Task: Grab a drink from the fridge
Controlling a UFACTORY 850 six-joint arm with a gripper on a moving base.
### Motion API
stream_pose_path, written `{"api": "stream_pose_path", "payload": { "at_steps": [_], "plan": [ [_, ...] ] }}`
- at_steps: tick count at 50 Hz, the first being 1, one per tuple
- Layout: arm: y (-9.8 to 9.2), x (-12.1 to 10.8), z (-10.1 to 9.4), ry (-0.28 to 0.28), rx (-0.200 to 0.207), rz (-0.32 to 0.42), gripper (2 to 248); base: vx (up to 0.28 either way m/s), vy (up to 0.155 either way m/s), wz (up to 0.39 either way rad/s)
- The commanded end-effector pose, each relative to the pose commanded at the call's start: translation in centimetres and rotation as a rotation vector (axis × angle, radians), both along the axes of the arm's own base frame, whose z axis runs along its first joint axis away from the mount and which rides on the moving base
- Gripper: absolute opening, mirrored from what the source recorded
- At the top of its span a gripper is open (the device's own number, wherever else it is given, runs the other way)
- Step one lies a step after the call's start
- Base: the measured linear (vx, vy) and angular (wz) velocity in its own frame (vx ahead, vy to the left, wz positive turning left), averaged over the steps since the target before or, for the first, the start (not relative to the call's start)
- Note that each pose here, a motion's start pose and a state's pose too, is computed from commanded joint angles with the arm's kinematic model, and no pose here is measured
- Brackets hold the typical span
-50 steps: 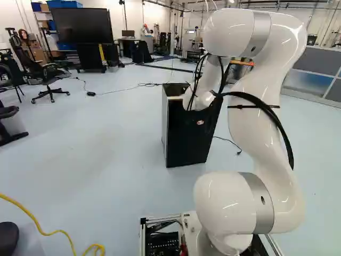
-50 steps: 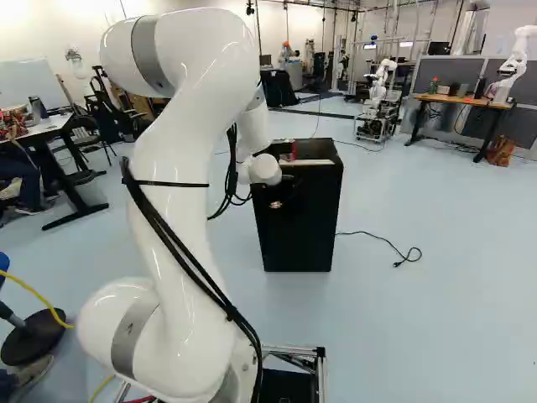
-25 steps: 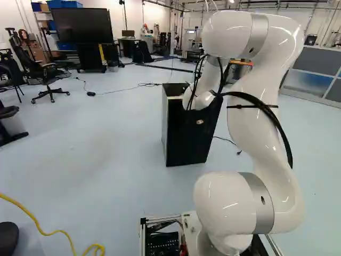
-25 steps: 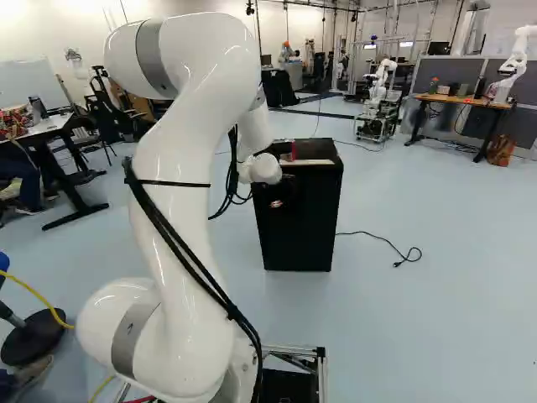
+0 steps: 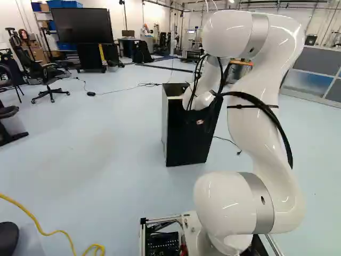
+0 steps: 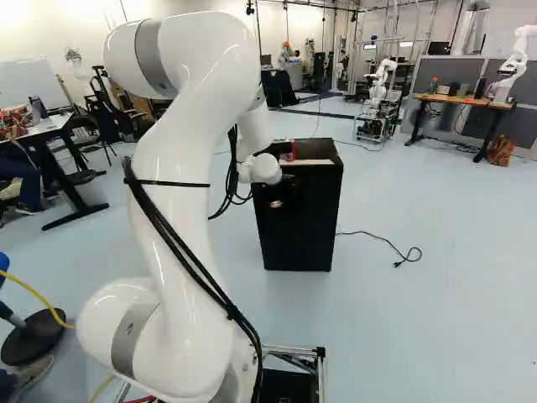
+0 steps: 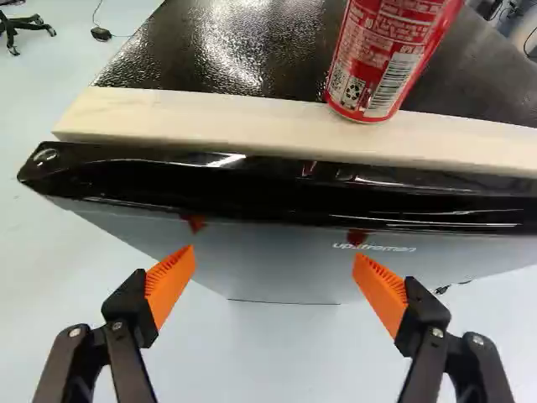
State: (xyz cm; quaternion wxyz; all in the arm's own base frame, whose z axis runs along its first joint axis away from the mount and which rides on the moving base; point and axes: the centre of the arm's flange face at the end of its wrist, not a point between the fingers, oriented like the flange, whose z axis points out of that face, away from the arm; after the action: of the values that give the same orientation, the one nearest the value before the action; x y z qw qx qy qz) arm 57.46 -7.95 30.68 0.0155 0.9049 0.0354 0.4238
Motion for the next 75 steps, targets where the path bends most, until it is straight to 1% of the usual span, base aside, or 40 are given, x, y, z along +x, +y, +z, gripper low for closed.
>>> {"api": "stream_pose_path", "payload": {
  "at_steps": [17, 25, 30, 37, 48, 75],
  "plan": [
    [0.3, -3.0, 0.4, 0.015, 0.005, -0.003, 247, 0.0, 0.0, 0.0],
    [0.5, -4.4, 0.7, 0.001, 0.01, -0.006, 247, 0.0, 0.0, 0.0],
    [0.6, -5.1, 1.0, -0.022, 0.016, -0.009, 247, 0.0, 0.0, 0.0],
    [0.8, -5.7, 1.5, -0.076, 0.025, -0.011, 247, 0.0, 0.0, 0.0],
    [1.2, -5.9, 2.5, -0.18, 0.039, -0.012, 247, 0.0, 0.0, 0.0],
    [1.2, -5.2, 4.7, -0.451, 0.065, -0.026, 247, 0.0, 0.0, 0.0]
  ]
}}
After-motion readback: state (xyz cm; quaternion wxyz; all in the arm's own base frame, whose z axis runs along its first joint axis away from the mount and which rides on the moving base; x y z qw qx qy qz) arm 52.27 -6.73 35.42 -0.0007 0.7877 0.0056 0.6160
